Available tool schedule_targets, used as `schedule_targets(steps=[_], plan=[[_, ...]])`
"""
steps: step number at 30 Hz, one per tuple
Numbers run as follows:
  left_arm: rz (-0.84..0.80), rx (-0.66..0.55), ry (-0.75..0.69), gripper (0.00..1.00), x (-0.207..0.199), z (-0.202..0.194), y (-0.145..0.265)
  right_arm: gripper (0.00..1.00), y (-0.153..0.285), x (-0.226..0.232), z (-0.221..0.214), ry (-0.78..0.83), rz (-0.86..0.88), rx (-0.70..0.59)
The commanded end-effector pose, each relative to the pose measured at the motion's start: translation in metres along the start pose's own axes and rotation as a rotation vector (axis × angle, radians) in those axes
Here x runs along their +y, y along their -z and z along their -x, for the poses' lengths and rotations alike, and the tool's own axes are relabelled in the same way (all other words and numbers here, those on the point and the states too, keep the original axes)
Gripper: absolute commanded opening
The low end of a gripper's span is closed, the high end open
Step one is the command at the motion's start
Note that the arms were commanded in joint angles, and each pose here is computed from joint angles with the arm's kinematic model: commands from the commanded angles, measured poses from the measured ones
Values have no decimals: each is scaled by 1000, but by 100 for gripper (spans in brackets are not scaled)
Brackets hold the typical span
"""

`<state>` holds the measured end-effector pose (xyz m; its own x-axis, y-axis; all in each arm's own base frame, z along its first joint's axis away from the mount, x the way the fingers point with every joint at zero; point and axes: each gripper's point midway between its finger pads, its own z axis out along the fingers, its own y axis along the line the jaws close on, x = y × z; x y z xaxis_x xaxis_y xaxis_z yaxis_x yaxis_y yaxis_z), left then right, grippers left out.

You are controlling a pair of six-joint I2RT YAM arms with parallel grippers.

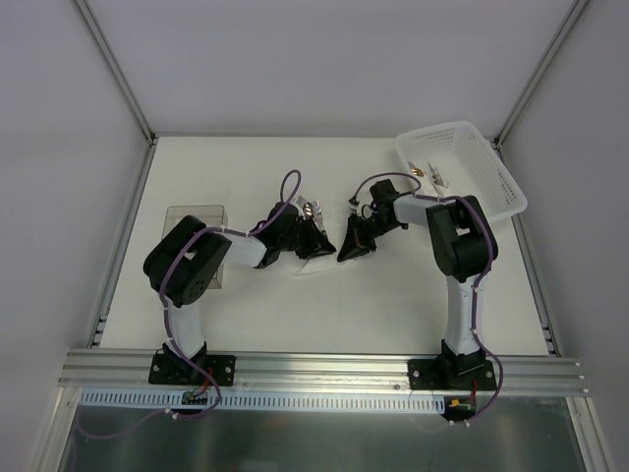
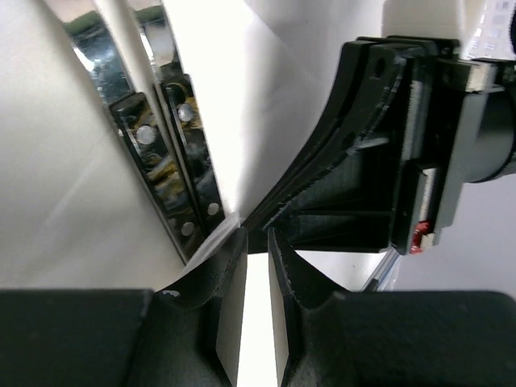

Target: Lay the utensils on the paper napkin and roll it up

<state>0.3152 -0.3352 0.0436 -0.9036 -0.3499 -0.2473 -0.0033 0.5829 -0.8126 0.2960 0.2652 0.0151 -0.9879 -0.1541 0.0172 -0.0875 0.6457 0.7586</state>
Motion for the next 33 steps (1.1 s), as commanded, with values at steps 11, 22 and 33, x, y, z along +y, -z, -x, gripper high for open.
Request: schedule_targets(steps=[11, 22, 33], plan=[[10, -7, 90, 15, 37, -3, -5, 4, -3, -13, 0, 12, -72, 6], [22, 10, 122, 13, 54, -11, -13, 20, 51, 31, 15, 172, -32, -103], [34, 16, 125, 13, 56, -11, -12, 57, 109, -26, 36, 115, -205, -182]])
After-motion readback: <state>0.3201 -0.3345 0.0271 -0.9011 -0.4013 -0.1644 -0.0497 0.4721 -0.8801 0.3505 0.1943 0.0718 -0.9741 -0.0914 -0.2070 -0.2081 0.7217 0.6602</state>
